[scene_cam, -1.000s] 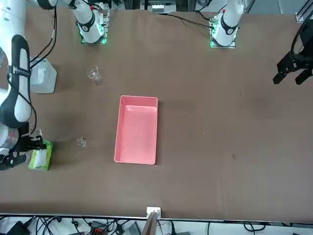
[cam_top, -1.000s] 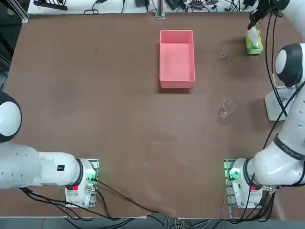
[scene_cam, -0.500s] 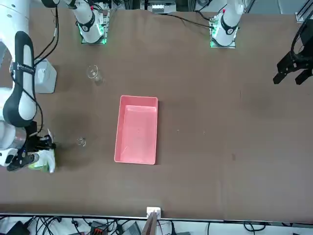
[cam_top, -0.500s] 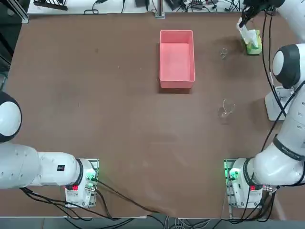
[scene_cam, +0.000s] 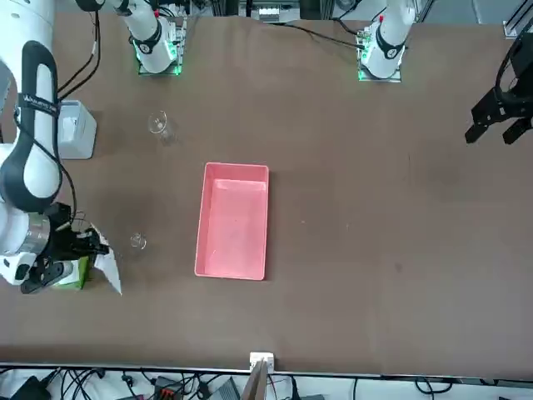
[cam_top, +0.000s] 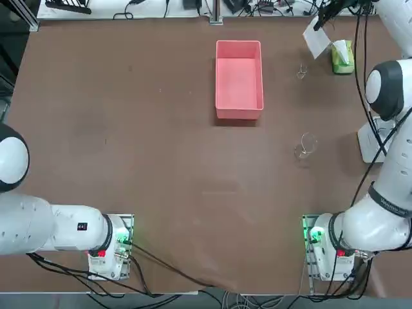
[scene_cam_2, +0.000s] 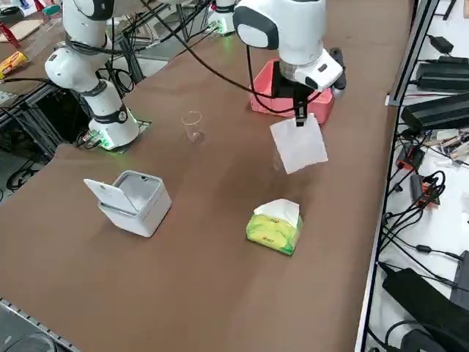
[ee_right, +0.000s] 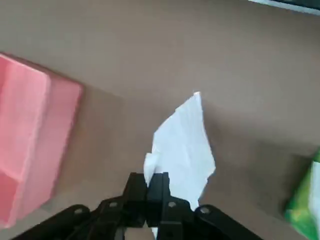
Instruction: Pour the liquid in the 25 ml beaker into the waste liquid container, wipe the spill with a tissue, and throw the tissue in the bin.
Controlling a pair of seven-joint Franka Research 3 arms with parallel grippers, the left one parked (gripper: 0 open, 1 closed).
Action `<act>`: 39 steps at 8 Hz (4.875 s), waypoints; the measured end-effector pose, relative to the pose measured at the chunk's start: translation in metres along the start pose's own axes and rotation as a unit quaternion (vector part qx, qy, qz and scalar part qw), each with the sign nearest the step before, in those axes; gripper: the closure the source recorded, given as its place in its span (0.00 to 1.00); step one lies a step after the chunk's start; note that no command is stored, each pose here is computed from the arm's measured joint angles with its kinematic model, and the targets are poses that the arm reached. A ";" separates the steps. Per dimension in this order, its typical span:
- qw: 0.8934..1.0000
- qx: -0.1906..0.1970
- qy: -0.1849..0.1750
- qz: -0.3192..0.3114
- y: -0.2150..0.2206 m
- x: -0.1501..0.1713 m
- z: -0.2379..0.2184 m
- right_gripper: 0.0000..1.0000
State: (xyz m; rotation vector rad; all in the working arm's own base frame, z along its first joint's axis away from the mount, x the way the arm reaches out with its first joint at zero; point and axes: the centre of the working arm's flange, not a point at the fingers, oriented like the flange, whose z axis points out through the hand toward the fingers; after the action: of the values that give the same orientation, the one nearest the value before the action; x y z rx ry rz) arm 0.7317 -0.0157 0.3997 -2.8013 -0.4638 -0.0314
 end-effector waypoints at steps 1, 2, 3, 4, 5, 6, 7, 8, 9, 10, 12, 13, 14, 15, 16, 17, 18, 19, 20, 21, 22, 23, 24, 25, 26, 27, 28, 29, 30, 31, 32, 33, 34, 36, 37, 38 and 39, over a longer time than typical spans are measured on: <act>1.000 0.027 0.002 -0.002 -0.012 0.003 -0.002 0.98; 0.999 0.053 0.000 -0.009 -0.026 0.006 -0.001 0.98; 0.997 0.077 -0.002 -0.019 -0.045 0.011 0.005 0.98; 0.995 0.099 -0.004 -0.031 -0.065 0.016 0.013 0.98; 0.991 0.125 -0.009 -0.040 -0.084 0.020 0.024 0.98; 0.987 0.155 -0.016 -0.039 -0.098 0.020 0.038 0.98; 0.982 0.186 -0.022 -0.030 -0.105 0.018 0.056 0.98; 0.977 0.212 -0.028 -0.018 -0.105 0.016 0.076 0.98; 0.972 0.232 -0.033 -0.006 -0.104 0.015 0.094 0.98; 0.968 0.249 -0.035 0.005 -0.101 0.015 0.108 0.98; 0.960 0.277 -0.036 0.023 -0.098 0.015 0.132 0.98; 0.958 0.284 -0.039 0.028 -0.096 0.014 0.141 0.98; 0.956 0.288 -0.041 0.032 -0.094 0.014 0.149 0.98; 0.955 0.292 -0.043 0.034 -0.093 0.013 0.155 0.97; 0.954 0.294 -0.045 0.036 -0.093 0.013 0.161 0.97; 0.954 0.294 -0.047 0.037 -0.092 0.013 0.166 0.97; 0.954 0.293 -0.049 0.038 -0.092 0.012 0.171 0.97; 0.954 0.293 -0.051 0.039 -0.092 0.012 0.177 0.97; 0.954 0.292 -0.052 0.040 -0.094 0.013 0.181 0.97; 0.955 0.291 -0.053 0.039 -0.095 0.013 0.184 0.97; 0.955 0.290 -0.053 0.040 -0.096 0.013 0.187 0.97; 0.955 0.289 -0.054 0.041 -0.096 0.013 0.191 0.97; 0.955 0.288 -0.053 0.040 -0.094 0.013 0.194 0.97; 0.956 0.287 -0.052 0.039 -0.093 0.013 0.197 0.97; 0.956 0.286 -0.051 0.038 -0.091 0.013 0.200 0.97; 0.956 0.286 -0.052 0.039 -0.090 0.012 0.202 0.97; 0.956 0.286 -0.052 0.038 -0.089 0.012 0.205 0.97; 0.956 0.285 -0.051 0.037 -0.088 0.012 0.208 0.97; 0.957 0.284 -0.051 0.037 -0.087 0.011 0.210 0.97; 0.957 0.284 -0.049 0.037 -0.086 0.012 0.211 0.97; 0.957 0.283 -0.049 0.036 -0.086 0.012 0.211 0.97; 0.957 0.283 -0.049 0.036 -0.086 0.012 0.213 0.97; 0.957 0.282 -0.050 0.036 -0.087 0.011 0.217 0.97; 0.958 0.280 -0.050 0.037 -0.085 0.011 0.225 0.97; 0.958 0.279 -0.051 0.036 -0.083 0.010 0.230 0.97; 0.958 0.279 -0.052 0.035 -0.082 0.009 0.235 0.97; 0.958 0.278 -0.052 0.034 -0.081 0.008 0.239 0.96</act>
State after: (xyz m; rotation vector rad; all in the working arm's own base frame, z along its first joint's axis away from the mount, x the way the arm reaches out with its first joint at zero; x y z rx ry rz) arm 0.7072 0.1308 0.1955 -2.2659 -0.3338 0.2275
